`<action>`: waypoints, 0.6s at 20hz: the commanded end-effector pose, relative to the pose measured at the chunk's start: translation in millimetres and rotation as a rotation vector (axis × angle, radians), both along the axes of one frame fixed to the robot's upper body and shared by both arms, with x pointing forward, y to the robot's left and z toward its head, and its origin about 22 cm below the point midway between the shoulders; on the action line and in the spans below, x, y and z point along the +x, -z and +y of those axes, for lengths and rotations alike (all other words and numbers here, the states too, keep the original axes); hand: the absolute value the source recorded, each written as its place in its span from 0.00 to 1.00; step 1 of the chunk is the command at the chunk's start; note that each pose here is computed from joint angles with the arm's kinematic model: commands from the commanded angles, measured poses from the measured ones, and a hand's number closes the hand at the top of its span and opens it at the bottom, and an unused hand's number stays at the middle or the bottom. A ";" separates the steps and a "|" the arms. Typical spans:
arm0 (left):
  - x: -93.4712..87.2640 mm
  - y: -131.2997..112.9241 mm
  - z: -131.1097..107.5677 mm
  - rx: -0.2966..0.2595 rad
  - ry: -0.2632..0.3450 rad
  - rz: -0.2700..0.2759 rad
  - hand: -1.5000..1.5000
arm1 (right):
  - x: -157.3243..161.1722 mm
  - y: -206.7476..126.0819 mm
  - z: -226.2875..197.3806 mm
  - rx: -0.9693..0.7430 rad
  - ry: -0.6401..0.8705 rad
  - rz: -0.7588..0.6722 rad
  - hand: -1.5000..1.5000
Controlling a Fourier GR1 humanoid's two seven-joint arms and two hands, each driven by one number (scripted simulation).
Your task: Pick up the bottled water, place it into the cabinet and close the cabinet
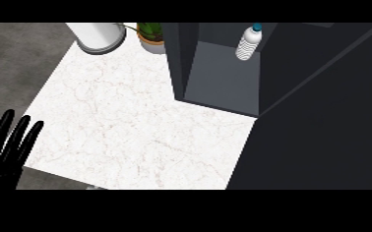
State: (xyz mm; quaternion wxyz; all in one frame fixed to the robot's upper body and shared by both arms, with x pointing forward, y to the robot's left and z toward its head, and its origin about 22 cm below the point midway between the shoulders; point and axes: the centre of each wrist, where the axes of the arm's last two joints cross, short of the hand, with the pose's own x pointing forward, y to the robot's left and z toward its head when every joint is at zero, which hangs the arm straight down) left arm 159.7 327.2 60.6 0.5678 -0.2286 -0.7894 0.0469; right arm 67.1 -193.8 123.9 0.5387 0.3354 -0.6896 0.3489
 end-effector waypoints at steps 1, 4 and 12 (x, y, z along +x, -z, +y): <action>0.8 -2.3 3.6 0.013 0.021 -0.002 0.00 | 0.7 -15.0 15.4 -0.104 -0.183 -0.082 0.00; 3.1 -2.9 4.8 0.016 0.030 0.003 0.00 | 8.9 -17.2 14.9 -0.102 -0.195 -0.133 1.00; 3.8 -3.8 12.8 0.021 0.025 0.003 0.00 | 15.6 -20.5 14.4 -0.153 -0.218 -0.159 1.00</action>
